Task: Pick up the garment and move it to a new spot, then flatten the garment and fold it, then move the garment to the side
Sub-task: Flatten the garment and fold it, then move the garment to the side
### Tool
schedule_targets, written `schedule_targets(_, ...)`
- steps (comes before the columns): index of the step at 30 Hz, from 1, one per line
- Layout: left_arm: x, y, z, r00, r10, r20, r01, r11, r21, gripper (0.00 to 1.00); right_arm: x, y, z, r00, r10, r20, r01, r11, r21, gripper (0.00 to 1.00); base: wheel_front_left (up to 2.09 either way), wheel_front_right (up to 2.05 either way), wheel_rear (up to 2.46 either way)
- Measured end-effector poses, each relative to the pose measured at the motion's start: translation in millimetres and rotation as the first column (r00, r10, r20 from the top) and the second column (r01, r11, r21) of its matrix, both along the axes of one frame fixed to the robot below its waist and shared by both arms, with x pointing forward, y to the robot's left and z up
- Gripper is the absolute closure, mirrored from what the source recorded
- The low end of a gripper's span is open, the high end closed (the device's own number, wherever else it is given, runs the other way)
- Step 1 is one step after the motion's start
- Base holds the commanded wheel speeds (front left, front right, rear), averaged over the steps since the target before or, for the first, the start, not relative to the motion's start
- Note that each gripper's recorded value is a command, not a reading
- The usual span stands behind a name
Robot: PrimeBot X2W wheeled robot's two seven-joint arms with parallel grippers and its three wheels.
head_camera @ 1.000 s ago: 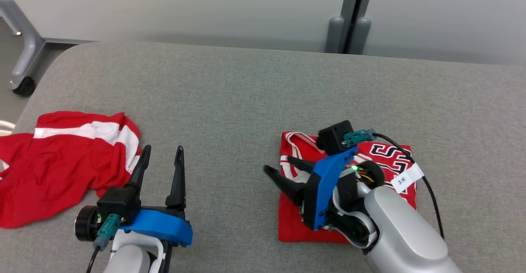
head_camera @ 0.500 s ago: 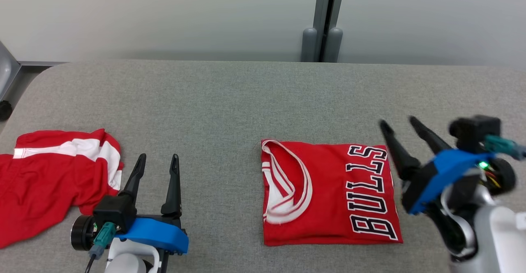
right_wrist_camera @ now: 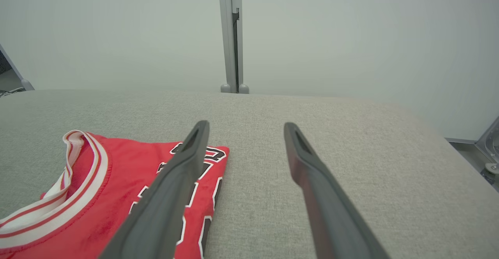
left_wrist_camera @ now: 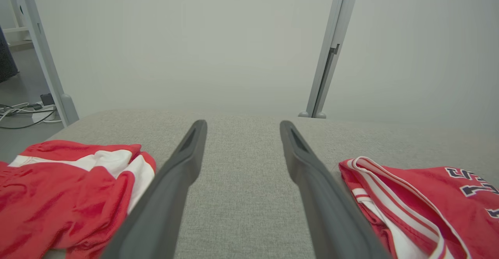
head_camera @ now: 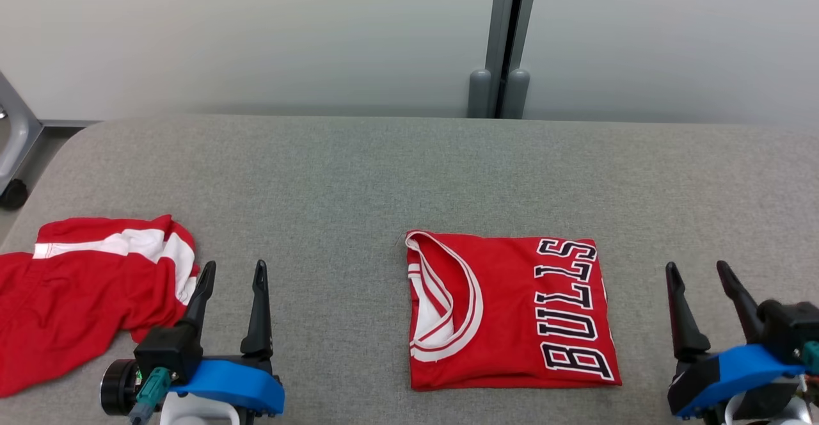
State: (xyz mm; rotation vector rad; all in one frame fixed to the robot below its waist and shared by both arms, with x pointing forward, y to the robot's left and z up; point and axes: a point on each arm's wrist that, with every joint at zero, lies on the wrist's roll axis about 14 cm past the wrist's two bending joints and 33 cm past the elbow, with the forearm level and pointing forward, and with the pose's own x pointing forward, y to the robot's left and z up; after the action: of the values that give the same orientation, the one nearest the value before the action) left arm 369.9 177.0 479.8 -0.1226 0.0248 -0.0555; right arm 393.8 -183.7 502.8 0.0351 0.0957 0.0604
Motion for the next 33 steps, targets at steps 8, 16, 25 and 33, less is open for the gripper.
schedule_targets(8, -15, 3, 3, 1.0, 0.017, 0.012, -0.017, 1.0, 0.008, 0.0, -18, 7, -5, 0.999, 0.014, 0.047, -0.015, 0.999, 0.028, 0.0, 0.0, 0.0, 0.0)
schedule_targets(16, -24, 7, 0, 1.0, 0.03, 0.005, -0.03, 0.999, 0.012, 0.0, -21, 15, -14, 0.999, 0.036, 0.018, -0.037, 0.998, 0.048, 0.0, 0.0, 0.0, 0.0)
schedule_targets(25, -25, 8, -3, 1.0, 0.027, 0.0, -0.027, 0.999, 0.028, 0.0, -21, 16, -16, 0.999, 0.035, 0.015, -0.036, 0.997, 0.071, 0.0, 0.0, 0.0, 0.0)
schedule_targets(33, -23, 3, -11, 1.0, 0.012, -0.029, -0.012, 1.0, 0.02, 0.0, -22, 11, -17, 1.0, 0.017, 0.015, -0.018, 0.996, 0.083, 0.0, 0.0, 0.0, 0.0)
